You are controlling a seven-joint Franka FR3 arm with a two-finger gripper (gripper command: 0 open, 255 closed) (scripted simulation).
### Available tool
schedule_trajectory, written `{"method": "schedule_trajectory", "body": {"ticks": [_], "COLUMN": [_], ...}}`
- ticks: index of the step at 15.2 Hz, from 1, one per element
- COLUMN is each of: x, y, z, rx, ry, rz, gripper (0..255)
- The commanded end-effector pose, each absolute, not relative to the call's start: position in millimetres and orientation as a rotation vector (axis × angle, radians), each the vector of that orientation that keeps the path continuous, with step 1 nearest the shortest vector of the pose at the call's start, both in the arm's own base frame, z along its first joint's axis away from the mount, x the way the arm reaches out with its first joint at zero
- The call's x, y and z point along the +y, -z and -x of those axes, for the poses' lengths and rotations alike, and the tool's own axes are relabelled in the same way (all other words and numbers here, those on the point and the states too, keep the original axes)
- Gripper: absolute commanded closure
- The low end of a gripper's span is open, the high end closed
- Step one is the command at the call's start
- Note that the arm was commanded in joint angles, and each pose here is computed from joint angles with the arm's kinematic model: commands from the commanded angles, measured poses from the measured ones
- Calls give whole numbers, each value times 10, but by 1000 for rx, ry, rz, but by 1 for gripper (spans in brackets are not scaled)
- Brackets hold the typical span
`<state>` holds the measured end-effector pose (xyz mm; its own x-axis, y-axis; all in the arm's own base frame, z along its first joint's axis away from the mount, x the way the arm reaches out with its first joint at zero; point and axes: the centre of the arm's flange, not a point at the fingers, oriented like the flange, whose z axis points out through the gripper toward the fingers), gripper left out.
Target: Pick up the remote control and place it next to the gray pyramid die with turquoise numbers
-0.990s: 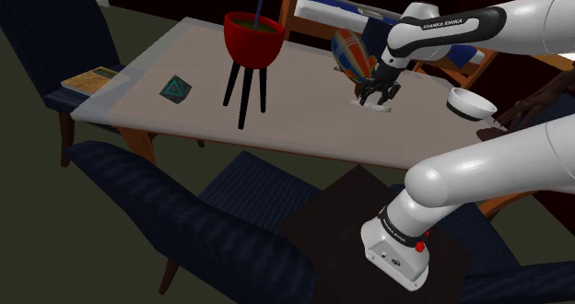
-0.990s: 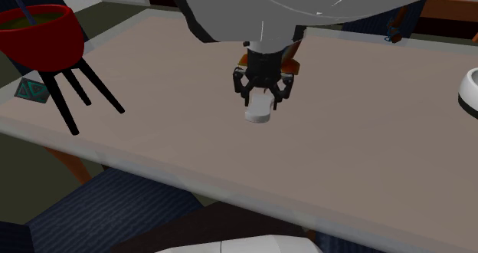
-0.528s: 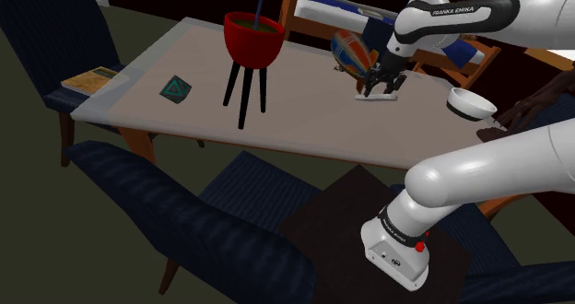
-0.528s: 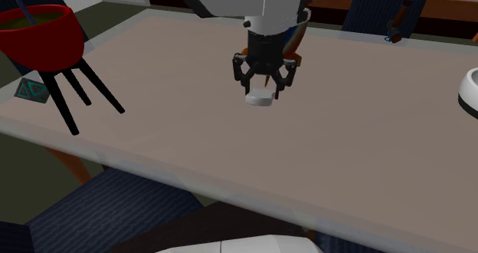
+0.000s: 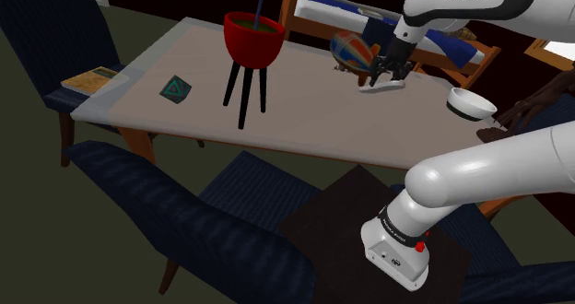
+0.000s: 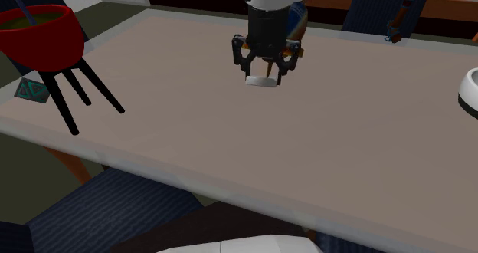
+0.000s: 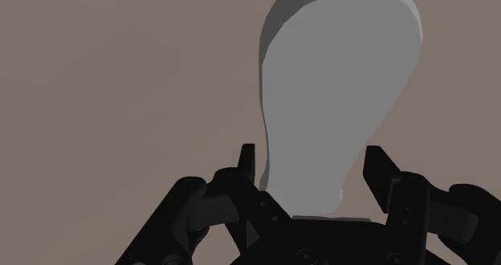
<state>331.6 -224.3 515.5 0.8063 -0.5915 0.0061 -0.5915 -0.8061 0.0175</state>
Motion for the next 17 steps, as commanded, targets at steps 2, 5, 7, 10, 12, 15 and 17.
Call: {"method": "schedule_trajectory", "body": {"ticks": [2, 5, 7, 10, 12, 15, 17], "x": [-2244, -2244, -2150, -1870, -1684, -1403, -1217], "y": [-5315, -5473, -5495, -5497, -5498, -5500, -5501], "z": [-3310, -3310, -3404, -3684, -3870, -4150, -4337], "rx": [-972, -972, -972, -972, -972, -972, -972], "ry": [-3, -3, -3, -3, -3, -3, -3], "rz": [-2968, -2968, -2968, -2968, -2968, -2968, -2968], "gripper": [255, 255, 255, 255, 255, 255, 255]}}
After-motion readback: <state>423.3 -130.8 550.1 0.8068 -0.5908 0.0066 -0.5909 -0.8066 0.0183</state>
